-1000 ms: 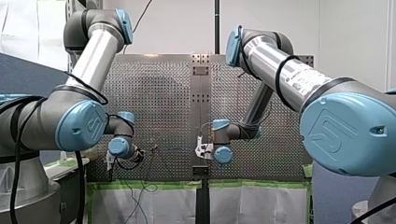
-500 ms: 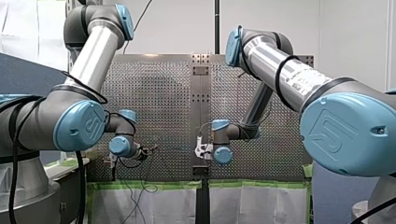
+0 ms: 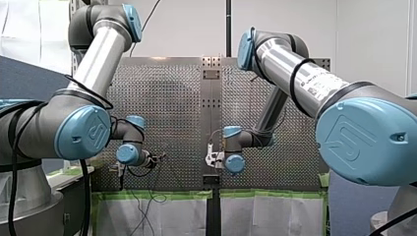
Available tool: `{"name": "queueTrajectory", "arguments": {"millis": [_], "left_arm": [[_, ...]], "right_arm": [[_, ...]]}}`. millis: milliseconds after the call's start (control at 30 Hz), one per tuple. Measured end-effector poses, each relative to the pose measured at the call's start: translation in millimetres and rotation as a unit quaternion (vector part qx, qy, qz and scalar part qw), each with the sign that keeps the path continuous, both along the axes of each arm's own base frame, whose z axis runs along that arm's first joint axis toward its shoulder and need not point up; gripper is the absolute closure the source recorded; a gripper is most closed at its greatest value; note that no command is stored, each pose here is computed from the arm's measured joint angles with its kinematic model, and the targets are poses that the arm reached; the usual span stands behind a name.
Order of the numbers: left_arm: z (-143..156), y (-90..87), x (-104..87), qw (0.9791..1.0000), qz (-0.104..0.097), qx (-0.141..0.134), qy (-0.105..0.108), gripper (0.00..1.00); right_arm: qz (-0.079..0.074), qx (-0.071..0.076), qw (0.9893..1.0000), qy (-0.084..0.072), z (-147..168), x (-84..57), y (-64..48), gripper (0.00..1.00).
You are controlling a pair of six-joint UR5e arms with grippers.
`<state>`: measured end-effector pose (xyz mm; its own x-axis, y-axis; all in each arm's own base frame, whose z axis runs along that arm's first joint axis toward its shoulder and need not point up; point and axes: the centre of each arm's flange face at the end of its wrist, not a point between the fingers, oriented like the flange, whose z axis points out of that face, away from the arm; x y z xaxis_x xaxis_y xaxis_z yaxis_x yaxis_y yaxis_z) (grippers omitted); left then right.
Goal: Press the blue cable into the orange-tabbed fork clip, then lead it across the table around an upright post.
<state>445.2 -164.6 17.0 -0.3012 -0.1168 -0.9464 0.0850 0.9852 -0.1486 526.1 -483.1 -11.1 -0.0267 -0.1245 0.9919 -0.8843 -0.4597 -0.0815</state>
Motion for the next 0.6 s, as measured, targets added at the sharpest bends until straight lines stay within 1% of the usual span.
{"name": "queueTrajectory", "arguments": {"millis": [267, 600], "left_arm": [[0.2, -2.4, -0.7, 0.9999, -0.006, 0.014, -0.002, 0.0], [0.0, -4.3, -1.8, 0.9998, -0.009, 0.016, -0.002, 0.0]], "right_arm": [[0.0, 0.001, 1.0, 0.0, -1.2, 0.2, 0.8, 1.0], [0.001, 0.006, 1.0, 0.005, -4.3, -0.8, 2.3, 1.0]]}}
